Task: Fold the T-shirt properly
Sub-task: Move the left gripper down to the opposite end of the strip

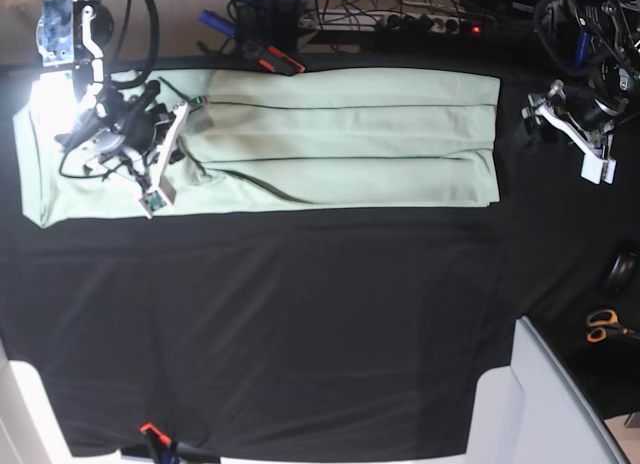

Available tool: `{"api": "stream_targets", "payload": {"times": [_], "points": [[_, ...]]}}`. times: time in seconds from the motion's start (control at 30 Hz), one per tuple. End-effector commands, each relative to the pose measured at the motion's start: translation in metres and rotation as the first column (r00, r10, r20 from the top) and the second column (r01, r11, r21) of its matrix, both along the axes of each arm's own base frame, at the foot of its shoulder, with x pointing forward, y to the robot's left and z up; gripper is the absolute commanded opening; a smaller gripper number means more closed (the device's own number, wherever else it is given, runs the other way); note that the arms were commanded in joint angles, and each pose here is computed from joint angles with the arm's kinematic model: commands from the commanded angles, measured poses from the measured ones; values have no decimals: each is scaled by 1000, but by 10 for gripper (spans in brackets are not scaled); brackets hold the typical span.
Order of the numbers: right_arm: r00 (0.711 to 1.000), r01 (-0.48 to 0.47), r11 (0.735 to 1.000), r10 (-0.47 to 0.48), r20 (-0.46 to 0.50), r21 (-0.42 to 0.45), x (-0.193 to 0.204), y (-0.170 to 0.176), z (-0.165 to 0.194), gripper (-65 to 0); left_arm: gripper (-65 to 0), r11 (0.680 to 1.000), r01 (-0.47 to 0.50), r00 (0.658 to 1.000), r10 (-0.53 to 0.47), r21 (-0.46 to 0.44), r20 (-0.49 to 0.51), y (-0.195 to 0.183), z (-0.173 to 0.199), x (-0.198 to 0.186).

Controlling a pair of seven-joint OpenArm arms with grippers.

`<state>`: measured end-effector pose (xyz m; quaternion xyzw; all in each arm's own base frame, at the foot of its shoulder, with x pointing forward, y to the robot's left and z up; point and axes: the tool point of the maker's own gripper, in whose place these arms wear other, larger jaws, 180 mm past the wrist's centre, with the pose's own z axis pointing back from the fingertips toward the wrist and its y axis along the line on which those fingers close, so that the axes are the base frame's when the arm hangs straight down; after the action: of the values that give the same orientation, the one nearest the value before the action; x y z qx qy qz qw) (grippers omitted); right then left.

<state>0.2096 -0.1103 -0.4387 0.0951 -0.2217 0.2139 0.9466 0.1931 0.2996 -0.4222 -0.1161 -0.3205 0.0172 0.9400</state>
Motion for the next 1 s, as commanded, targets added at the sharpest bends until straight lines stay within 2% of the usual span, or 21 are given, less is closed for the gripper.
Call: {"api": "stream_targets", "payload": {"times": [0.0,0.07,0.13,0.33,0.8,0.97], "points": [[999,0,1000,-1,34,19,7,2,4,-650,-170,1000,-2,999,2,8,46,5,11,10],[1000,7,1000,-7,19,31,1,2,-4,-650,-60,1000,-14,1000,14,-7,17,7,2,6],[1000,11,999,-11,14,39,0,3,-7,-650,-8,998,-48,999,48,-33,-3,11,-8,4],[1000,16,999,-16,5,45,-4,3,-13,-650,-8,989,-107,993,102,-98,-58,12,-32,0],[1000,14,999,-15,5,46,-4,3,-13,-650,-10,980,-116,993,114,-162,-26,-15,-36,18],[1000,15,999,-15,5,47,-4,4,-13,-650,-10,988,-89,994,80,-124,-75,-35,-53,16]]}}
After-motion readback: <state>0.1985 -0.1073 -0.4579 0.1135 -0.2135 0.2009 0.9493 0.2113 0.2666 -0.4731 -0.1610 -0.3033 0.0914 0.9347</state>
